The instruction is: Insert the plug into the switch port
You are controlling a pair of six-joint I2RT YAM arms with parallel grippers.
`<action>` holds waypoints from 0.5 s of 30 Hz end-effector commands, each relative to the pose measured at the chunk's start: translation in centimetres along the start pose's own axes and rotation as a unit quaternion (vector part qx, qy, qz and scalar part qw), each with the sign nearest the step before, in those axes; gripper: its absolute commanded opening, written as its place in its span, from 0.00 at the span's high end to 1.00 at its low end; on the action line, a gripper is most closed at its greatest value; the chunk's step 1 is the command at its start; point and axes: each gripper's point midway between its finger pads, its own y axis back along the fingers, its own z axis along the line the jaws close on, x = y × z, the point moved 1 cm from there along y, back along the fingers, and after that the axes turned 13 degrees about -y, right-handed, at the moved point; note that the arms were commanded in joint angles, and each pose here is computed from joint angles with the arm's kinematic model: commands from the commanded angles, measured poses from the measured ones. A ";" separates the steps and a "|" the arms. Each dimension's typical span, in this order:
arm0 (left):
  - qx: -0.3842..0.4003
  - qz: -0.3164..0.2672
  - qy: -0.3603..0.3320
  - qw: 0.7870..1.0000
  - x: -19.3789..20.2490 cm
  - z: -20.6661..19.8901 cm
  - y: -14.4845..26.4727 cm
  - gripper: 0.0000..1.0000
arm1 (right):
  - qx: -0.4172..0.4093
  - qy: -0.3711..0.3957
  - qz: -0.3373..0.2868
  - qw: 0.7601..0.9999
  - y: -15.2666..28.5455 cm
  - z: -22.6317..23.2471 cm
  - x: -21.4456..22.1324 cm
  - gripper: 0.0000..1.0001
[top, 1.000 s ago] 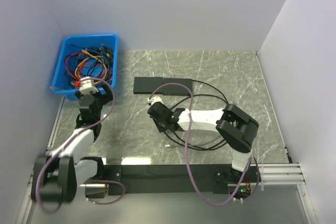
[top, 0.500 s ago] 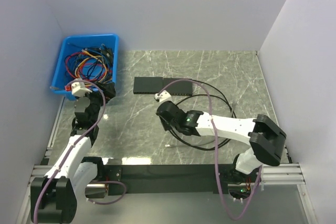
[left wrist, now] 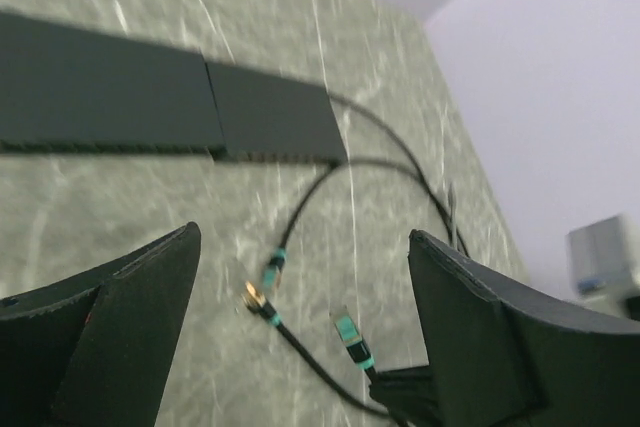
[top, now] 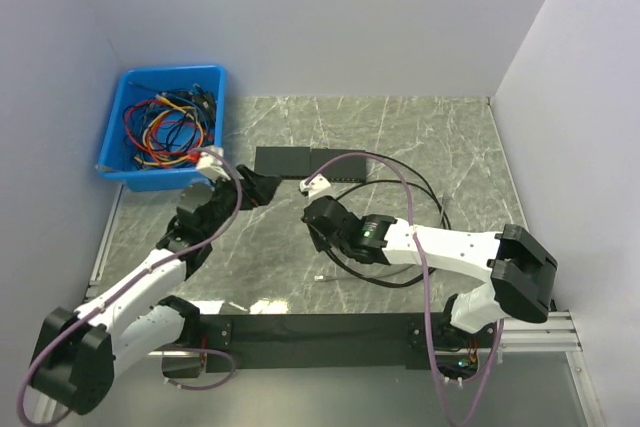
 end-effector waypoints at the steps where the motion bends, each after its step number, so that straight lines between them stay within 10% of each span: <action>1: 0.028 0.037 -0.002 0.999 2.7 -1.6 -0.5 0.10 | -0.031 -0.024 -0.053 0.998 1.9 2.1 -3.4 1.00; 15: 0.083 0.106 -0.002 0.991 8.4 -7.2 -1.8 0.34 | -0.039 -0.030 -0.084 0.995 3.6 3.0 -4.8 1.00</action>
